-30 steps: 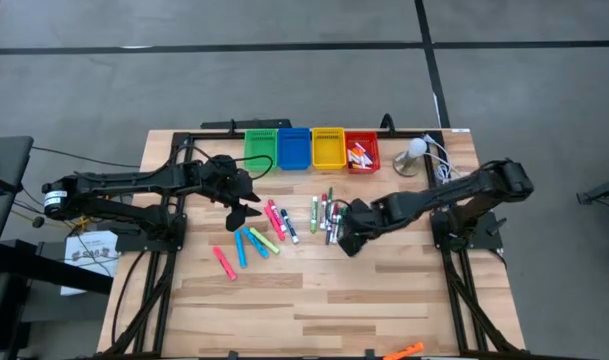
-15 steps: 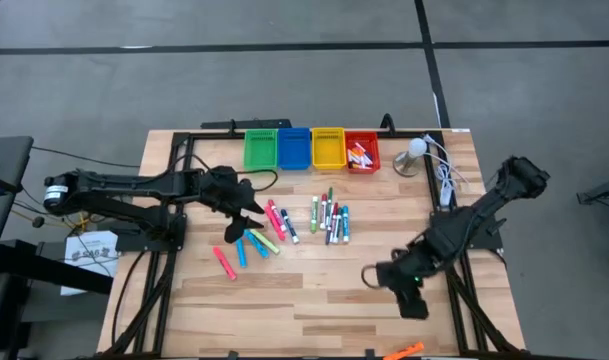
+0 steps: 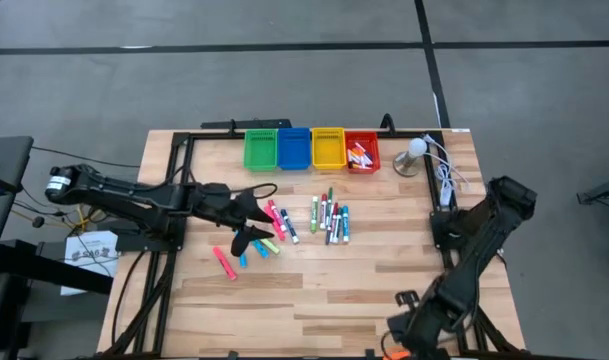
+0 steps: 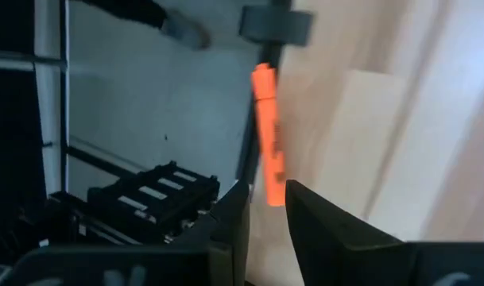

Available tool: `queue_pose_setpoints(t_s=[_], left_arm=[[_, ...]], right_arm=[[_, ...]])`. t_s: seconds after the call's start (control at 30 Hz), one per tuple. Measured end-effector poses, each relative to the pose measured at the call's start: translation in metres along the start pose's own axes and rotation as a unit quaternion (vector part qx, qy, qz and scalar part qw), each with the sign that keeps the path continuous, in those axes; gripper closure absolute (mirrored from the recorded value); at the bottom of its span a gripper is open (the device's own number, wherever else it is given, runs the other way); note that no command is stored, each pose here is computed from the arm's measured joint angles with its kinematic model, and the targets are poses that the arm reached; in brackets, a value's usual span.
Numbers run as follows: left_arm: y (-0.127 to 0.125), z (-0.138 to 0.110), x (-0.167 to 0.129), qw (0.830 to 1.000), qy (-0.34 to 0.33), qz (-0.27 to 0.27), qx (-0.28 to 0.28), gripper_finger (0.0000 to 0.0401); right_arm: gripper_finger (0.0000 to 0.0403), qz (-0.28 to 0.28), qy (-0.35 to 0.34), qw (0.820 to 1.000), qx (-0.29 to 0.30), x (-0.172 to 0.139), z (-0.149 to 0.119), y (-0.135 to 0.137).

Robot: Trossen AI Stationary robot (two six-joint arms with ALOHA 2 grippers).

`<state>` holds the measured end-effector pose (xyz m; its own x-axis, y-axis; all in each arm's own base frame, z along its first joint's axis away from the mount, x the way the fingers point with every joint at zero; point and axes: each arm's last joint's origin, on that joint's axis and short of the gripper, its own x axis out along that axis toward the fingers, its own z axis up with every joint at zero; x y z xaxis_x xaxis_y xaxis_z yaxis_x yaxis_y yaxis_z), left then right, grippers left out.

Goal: Pick & Place Markers
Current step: Put the orange highlighter into the yellow basket

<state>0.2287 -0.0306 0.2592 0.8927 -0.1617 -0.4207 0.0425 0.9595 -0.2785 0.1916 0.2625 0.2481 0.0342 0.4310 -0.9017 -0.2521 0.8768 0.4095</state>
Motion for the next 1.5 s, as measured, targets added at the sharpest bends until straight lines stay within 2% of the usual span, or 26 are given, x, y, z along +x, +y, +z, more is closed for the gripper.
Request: queue_pose_setpoints(t_s=[0.1, 0.3, 0.43, 0.63, 0.7, 0.77, 0.83, 0.93, 1.13, 1.27, 1.5], left_arm=[[-0.005, -0.001, 0.000, 1.000, -0.004, 0.008, -0.012, 0.0193], [-0.013, -0.004, 0.000, 1.000, -0.004, 0.008, -0.027, 0.0193], [-0.016, -0.005, 0.000, 0.999, -0.006, 0.012, -0.029, 0.0193], [-0.016, -0.005, 0.000, 0.999, -0.013, 0.031, -0.027, 0.0193], [-0.016, -0.005, 0.000, 0.999, -0.015, 0.034, -0.027, 0.0193], [-0.016, -0.005, 0.000, 0.999, -0.016, 0.039, -0.027, 0.0193], [-0.016, -0.005, 0.000, 0.998, -0.017, 0.041, -0.033, 0.0193], [-0.016, -0.005, 0.000, 0.998, -0.018, 0.042, -0.035, 0.0193], [-0.016, -0.005, 0.000, 0.998, -0.018, 0.042, -0.036, 0.0193], [-0.016, -0.005, 0.000, 0.998, -0.018, 0.042, -0.038, 0.0193], [-0.016, -0.005, 0.000, 0.998, -0.019, 0.045, -0.038, 0.0193]], right_arm=[[0.0332, -0.002, 0.015, 1.000, 0.009, 0.013, 0.003, 0.010], [0.0328, 0.024, 0.068, 0.993, 0.096, 0.040, 0.012, 0.013], [0.0332, 0.035, 0.051, 0.996, 0.071, 0.048, 0.016, 0.021], [0.0332, -0.011, 0.001, 0.999, 0.047, 0.048, 0.013, 0.025], [0.0332, -0.029, -0.010, 0.998, 0.050, 0.049, 0.012, 0.025], [0.0333, -0.039, -0.024, 0.996, 0.080, 0.049, 0.011, 0.025], [0.0333, -0.032, -0.037, 0.995, 0.084, 0.049, 0.013, 0.027], [0.0332, 0.001, -0.047, 0.997, 0.053, 0.049, 0.018, 0.031], [0.0326, -0.008, -0.048, 0.998, 0.049, 0.048, 0.023, 0.024], [0.0295, -0.028, -0.058, 0.997, 0.041, 0.048, 0.021, 0.024], [0.0199, -0.082, -0.055, 0.995, 0.007, 0.051, 0.006, 0.029]])
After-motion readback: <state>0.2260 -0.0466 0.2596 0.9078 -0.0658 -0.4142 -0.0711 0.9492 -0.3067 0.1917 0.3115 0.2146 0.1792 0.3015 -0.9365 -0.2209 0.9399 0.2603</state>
